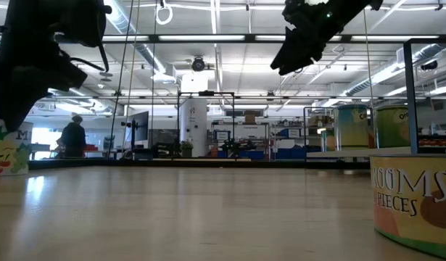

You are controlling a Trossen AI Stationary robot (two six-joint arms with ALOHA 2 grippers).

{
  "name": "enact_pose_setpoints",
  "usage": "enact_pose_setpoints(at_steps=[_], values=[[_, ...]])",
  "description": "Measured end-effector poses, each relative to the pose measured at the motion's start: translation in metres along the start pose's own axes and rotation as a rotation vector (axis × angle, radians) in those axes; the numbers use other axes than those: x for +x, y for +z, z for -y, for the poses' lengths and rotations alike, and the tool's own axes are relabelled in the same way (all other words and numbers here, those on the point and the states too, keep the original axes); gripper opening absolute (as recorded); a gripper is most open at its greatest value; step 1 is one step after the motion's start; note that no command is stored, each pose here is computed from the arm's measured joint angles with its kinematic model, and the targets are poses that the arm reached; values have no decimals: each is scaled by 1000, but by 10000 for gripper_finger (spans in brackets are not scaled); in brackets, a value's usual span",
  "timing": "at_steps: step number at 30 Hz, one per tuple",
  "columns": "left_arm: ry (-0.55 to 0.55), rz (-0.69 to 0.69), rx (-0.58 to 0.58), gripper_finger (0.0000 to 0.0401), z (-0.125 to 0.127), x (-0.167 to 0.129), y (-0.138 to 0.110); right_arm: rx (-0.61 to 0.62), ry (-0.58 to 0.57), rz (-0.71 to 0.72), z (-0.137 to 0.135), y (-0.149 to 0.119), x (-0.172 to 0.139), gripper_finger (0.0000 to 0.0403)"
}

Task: Pick and place cans onto a shelf
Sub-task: Put the canned mixed fruit on the shelf

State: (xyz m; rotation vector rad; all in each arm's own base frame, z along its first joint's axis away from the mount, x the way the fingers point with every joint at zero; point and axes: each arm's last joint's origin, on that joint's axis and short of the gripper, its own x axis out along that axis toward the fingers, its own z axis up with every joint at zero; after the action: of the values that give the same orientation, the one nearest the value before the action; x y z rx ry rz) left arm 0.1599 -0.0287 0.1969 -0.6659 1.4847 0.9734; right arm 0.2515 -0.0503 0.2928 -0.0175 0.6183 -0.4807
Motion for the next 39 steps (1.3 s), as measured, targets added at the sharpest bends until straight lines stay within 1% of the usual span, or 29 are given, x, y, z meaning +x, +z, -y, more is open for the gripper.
enact_pose_setpoints(at_steps=[2, 3, 4, 6, 8, 10, 11, 13, 17, 20, 22, 24, 26, 28, 31, 32, 35, 39], values=[[5, 27, 11, 43, 0, 0, 1, -57, 18, 4, 0, 0, -1, 373], [-5, 44, 16, 24, 1, -1, 2, -107, 32, 11, 0, 1, -2, 373], [-24, 57, 32, 14, 3, -1, 2, -178, 54, 21, -1, 2, -2, 373], [-47, 84, 108, 13, 7, -2, 2, -336, 114, 45, -4, 3, -2, 373], [-121, 147, 207, 20, 17, -7, 4, -449, 179, 105, -7, 6, -1, 373], [-202, 224, 246, 24, 27, -17, 8, -518, 259, 141, -9, 7, -2, 373], [-244, 266, 265, 24, 31, -23, 11, -531, 289, 165, -10, 8, -2, 373], [-311, 362, 330, 24, 40, -35, 16, -524, 327, 221, -12, 13, -3, 373], [-407, 551, 536, 16, 61, -53, 27, -425, 367, 278, -15, 19, 1, 373], [-415, 625, 648, 14, 74, -55, 36, -417, 410, 251, -20, 16, 13, 373], [-401, 620, 692, 15, 80, -50, 39, -406, 435, 218, -25, 12, 25, 373], [-394, 611, 691, 17, 86, -44, 42, -399, 449, 179, -31, 7, 36, 373], [-380, 593, 695, 17, 91, -39, 42, -396, 461, 178, -39, 5, 47, 373], [-362, 578, 711, 17, 96, -33, 41, -409, 480, 157, -47, 1, 55, 373], [-362, 567, 741, 18, 99, -31, 37, -446, 497, 174, -60, -3, 66, 373], [-380, 574, 748, 18, 101, -32, 36, -452, 497, 185, -63, -3, 69, 373], [-377, 566, 767, 19, 100, -32, 31, -453, 464, 239, -73, -2, 78, 373], [-370, 548, 739, 30, 99, -32, 30, -446, 472, 316, -81, 1, 86, 373]])
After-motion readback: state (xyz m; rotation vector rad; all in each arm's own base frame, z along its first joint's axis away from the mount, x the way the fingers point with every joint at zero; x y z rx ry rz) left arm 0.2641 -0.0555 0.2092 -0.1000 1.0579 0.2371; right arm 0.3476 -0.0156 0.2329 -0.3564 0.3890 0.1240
